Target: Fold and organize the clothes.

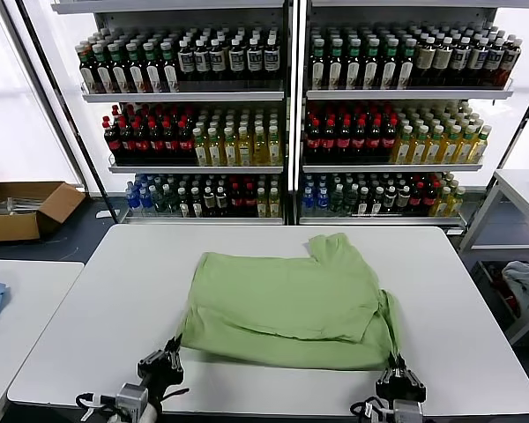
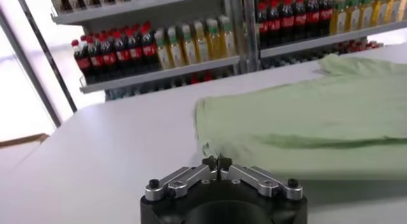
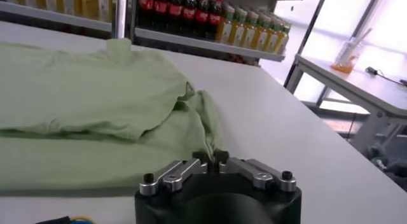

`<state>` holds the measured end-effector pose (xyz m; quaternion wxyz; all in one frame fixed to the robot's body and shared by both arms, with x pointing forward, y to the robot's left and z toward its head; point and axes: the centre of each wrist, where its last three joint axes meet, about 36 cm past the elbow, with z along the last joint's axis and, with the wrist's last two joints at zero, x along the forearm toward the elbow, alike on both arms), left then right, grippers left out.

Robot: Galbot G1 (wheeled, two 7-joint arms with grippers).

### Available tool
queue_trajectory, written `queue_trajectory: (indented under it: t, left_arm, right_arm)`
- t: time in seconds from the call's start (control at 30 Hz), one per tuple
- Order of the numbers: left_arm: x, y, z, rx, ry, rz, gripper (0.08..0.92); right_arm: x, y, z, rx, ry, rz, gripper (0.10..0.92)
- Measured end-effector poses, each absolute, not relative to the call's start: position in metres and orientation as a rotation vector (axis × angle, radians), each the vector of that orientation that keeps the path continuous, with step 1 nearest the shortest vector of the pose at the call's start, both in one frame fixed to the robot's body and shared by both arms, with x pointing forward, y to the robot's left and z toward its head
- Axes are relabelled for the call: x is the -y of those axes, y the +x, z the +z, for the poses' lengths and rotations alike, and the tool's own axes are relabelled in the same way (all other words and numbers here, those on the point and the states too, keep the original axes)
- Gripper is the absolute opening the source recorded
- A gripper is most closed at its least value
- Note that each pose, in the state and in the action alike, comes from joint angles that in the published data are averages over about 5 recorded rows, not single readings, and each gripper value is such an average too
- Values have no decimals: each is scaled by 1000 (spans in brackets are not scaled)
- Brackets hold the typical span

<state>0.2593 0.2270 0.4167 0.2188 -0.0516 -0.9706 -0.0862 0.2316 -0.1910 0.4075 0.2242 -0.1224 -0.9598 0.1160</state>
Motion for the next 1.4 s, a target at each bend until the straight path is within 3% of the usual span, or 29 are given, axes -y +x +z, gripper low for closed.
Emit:
queue_trajectory:
  t: [0.47,0.57,0.77,1.4]
  left_arm:
    - [-214,252,431,2723,-128,-171,545]
    - [-215,258,432,2731,-122,-170,632]
    - [-215,274,431,2742,-117,-157,790]
    - [-220,313,418,2739,-126,-153,823]
  right_arm:
    - [190,248,394,2664,-312,420,773]
    - [190,257,390,2655,-309,437,814]
    - [187,275,382,2644,-307,453,822]
    - [171,344,387,2672,-313,432,823]
